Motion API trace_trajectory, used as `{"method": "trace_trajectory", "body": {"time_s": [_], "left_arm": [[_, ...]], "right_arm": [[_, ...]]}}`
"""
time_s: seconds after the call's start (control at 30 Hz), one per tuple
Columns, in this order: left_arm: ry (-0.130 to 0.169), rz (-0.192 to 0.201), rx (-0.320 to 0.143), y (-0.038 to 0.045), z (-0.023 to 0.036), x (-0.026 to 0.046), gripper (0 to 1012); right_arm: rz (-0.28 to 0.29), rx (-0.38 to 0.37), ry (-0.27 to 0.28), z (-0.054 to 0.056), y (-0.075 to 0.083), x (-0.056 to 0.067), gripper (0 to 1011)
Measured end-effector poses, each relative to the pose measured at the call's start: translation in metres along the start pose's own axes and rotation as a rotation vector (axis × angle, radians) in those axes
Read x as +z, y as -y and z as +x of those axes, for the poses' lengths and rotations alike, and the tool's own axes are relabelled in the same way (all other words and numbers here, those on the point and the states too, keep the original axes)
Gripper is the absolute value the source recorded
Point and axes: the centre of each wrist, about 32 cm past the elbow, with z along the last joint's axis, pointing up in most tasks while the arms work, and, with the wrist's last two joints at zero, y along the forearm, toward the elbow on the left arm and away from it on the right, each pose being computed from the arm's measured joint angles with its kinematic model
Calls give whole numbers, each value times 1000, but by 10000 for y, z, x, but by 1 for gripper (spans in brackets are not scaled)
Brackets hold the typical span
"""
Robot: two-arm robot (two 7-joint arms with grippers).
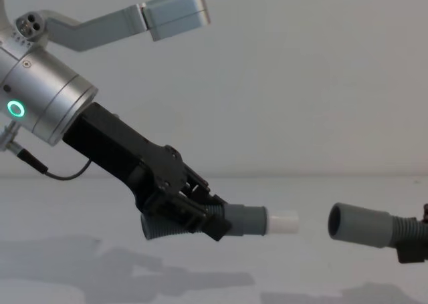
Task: Use both hands to pick up one end of the pipe from the table, align the ends, and insert them.
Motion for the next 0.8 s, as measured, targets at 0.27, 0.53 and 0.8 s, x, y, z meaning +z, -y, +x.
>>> {"method": "trace_trajectory", "body": {"time_s": [0.27, 0.53, 0.8], "left_arm": [[3, 4, -21, 21, -11, 4, 338], [7, 9, -28, 12, -30, 11, 338], [8, 12, -28, -19, -41, 16, 338]], "right_arm": [[-18, -30, 18, -39, -52, 11, 164], [-40, -51, 21, -64, -96, 7, 164], [-56, -59, 12, -72, -120, 2, 166]]}}
